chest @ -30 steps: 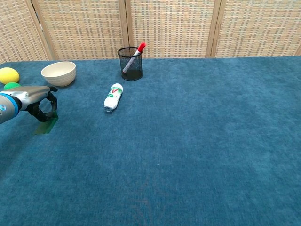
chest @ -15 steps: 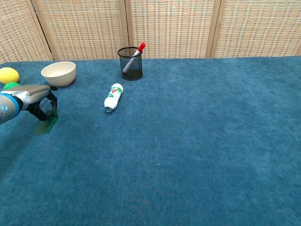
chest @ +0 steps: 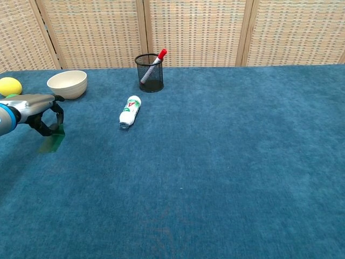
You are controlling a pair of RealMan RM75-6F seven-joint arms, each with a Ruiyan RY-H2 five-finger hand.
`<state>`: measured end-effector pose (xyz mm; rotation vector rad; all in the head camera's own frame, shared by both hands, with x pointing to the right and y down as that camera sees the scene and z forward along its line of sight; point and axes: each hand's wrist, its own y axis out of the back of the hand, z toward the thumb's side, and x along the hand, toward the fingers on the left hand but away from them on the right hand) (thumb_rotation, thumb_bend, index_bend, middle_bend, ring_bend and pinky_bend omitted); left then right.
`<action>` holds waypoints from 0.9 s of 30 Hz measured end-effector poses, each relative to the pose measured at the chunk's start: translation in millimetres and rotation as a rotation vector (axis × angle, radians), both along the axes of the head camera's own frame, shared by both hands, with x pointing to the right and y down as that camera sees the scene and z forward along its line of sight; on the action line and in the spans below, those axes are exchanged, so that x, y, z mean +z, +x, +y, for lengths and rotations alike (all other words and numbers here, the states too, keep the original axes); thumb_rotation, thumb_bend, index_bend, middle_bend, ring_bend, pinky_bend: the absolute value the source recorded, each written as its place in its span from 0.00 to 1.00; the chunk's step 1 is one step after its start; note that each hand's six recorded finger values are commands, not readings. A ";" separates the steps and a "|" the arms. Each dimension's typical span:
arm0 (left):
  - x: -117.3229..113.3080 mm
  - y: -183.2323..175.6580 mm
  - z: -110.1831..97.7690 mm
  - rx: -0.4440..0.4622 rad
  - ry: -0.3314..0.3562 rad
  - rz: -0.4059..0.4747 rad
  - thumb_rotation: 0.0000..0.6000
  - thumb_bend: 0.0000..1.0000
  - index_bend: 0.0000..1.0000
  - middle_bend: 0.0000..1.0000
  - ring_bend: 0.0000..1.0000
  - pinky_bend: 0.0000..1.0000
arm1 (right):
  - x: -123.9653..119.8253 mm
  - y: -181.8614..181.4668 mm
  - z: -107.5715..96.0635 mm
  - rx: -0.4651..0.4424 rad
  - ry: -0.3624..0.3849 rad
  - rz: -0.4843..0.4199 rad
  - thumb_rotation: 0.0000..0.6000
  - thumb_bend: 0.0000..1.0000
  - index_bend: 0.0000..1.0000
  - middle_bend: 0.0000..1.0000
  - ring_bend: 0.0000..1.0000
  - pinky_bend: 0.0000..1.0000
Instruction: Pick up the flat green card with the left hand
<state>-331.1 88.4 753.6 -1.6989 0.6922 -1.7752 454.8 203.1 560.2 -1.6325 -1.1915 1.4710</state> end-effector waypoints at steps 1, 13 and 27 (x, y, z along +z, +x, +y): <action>-1.6 0.1 0.8 0.003 -0.003 0.002 1.00 0.59 0.86 0.00 0.00 0.00 | -0.1 0.0 0.0 0.000 0.000 0.000 1.00 0.00 0.00 0.00 0.00 0.00; -35.7 -0.3 11.2 0.056 0.005 0.046 1.00 0.59 0.88 0.00 0.00 0.00 | -0.2 -1.1 0.5 -0.003 -0.001 -0.001 1.00 0.00 0.00 0.00 0.00 0.00; -79.6 22.1 33.9 0.148 0.006 0.155 1.00 0.59 0.88 0.00 0.00 0.00 | -1.4 -0.8 0.8 0.000 0.000 -0.003 1.00 0.00 0.00 0.00 0.00 0.00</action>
